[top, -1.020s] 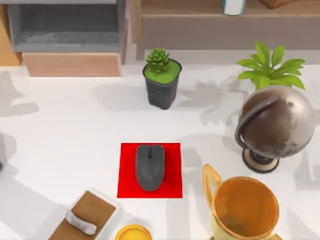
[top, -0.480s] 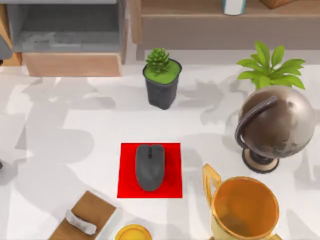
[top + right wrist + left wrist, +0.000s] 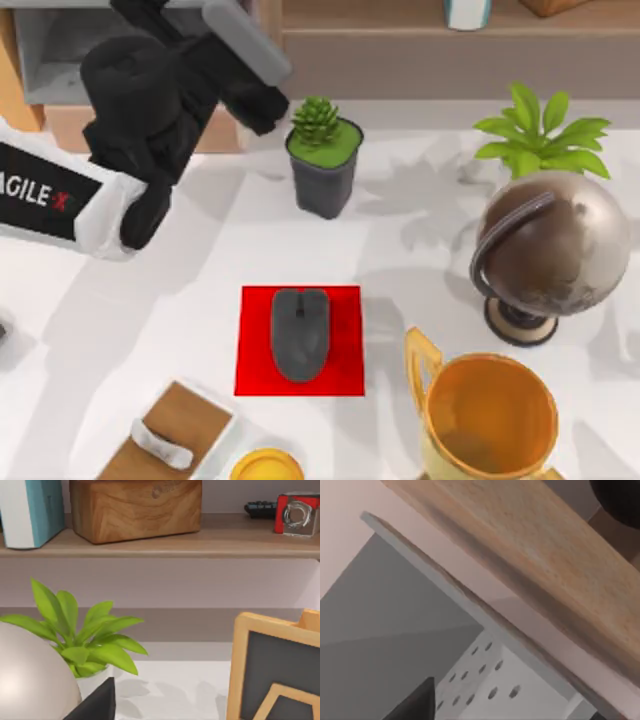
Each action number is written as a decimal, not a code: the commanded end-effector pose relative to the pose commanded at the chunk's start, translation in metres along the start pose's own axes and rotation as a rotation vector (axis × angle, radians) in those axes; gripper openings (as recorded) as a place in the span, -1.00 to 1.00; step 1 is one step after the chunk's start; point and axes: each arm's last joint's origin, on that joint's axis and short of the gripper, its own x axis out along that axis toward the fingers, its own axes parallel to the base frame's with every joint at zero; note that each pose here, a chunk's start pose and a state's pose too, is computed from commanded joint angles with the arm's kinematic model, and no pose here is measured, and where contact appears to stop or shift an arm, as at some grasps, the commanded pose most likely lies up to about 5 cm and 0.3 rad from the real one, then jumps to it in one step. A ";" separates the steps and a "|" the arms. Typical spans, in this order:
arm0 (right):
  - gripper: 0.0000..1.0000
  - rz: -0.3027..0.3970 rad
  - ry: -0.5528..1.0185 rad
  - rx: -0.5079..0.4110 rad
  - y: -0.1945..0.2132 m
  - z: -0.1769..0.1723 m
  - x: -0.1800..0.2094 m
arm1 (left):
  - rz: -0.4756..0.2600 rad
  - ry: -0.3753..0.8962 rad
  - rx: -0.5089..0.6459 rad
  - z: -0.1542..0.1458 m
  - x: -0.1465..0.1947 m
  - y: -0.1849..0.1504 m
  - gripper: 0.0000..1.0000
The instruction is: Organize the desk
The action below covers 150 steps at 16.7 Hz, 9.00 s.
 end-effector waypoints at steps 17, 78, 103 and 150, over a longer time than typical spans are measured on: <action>1.00 0.000 0.000 0.000 0.000 0.000 0.000 | 0.245 0.146 -0.851 0.208 0.097 -0.131 1.00; 1.00 0.000 0.000 0.000 0.000 0.000 0.000 | 0.163 0.164 -0.694 0.231 0.051 -0.112 -1.00; 1.00 0.000 0.000 0.000 0.000 0.000 0.000 | -0.174 0.384 0.630 -0.031 -0.083 0.023 -1.00; 1.00 0.000 0.000 0.000 0.000 0.000 0.000 | -0.184 0.362 0.666 -0.057 -0.052 0.032 1.00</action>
